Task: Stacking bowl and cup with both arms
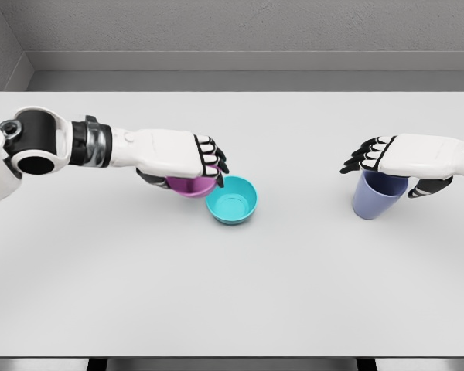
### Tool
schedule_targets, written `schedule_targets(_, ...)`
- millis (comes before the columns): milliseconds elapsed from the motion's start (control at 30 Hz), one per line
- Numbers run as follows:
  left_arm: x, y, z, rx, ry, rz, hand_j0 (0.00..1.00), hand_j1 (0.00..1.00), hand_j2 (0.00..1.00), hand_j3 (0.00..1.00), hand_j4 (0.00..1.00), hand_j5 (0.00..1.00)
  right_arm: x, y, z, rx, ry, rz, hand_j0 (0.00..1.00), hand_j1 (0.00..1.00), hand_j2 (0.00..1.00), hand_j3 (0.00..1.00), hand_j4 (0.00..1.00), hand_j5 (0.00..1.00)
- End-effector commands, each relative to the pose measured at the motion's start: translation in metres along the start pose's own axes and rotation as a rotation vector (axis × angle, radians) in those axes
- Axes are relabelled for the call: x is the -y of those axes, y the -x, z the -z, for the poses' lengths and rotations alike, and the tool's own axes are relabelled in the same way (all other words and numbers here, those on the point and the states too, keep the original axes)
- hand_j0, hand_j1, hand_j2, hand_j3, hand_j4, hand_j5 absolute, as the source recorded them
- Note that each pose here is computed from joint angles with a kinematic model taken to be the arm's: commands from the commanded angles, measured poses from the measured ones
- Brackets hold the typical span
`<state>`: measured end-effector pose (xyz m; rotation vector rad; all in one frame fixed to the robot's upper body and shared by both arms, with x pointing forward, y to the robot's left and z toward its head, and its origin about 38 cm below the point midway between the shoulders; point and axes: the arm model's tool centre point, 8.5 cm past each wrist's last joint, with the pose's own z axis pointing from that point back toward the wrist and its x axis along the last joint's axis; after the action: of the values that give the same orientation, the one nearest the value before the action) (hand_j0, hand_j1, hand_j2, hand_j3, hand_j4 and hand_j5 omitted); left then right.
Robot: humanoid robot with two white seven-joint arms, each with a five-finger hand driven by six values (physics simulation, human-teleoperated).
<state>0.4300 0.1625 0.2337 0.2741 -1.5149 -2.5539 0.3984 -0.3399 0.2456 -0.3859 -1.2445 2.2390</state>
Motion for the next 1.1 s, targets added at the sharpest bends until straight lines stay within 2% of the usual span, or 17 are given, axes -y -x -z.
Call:
schedule_targets(0,-0.014,-0.011,0.024,0.052,-0.040,0.011,0.67,0.67,0.67,0.67,0.67,0.67,0.000,0.000,0.000,0.000,0.003,0.004,1.00,1.00,1.00,1.00,1.00,1.00)
schedule_targets(133,-0.018,-0.006,0.034,0.051,-0.046,0.003,0.67,0.67,0.67,0.67,0.67,0.67,0.000,0.000,0.000,-0.003,0.000,0.001,1.00,1.00,1.00,1.00,1.00,1.00)
schedule_targets(200,-0.012,0.000,0.042,0.043,-0.020,-0.020,0.67,0.67,0.67,0.67,0.67,0.67,0.000,0.000,0.000,-0.005,-0.002,-0.002,1.00,1.00,1.00,1.00,1.00,1.00)
schedule_targets(467,0.000,-0.010,0.055,0.074,0.026,-0.012,0.67,0.67,0.67,0.67,0.67,0.67,-0.001,-0.001,0.004,0.005,-0.006,-0.002,1.00,1.00,1.00,1.00,1.00,1.00)
schedule_targets(767,0.003,-0.009,0.056,0.071,0.033,-0.018,0.70,0.70,0.70,0.70,0.70,0.70,0.002,0.000,0.002,0.001,-0.003,-0.008,1.00,1.00,1.00,1.00,1.00,1.00)
schedule_targets(967,0.003,-0.011,0.059,0.080,0.031,-0.021,0.75,0.75,0.75,0.75,0.75,0.75,0.000,-0.001,0.004,0.005,-0.009,-0.005,1.00,1.00,1.00,1.00,1.00,1.00)
schedule_targets(1033,0.004,-0.010,0.059,0.076,0.032,-0.023,0.82,0.82,0.82,0.82,0.82,0.82,-0.001,-0.001,0.004,0.006,-0.010,-0.005,1.00,1.00,1.00,1.00,1.00,1.00)
schedule_targets(1067,0.005,-0.008,0.058,0.071,0.034,-0.029,0.89,0.89,0.89,0.89,0.89,0.89,-0.001,-0.001,0.004,0.006,-0.010,-0.005,1.00,1.00,1.00,1.00,1.00,1.00)
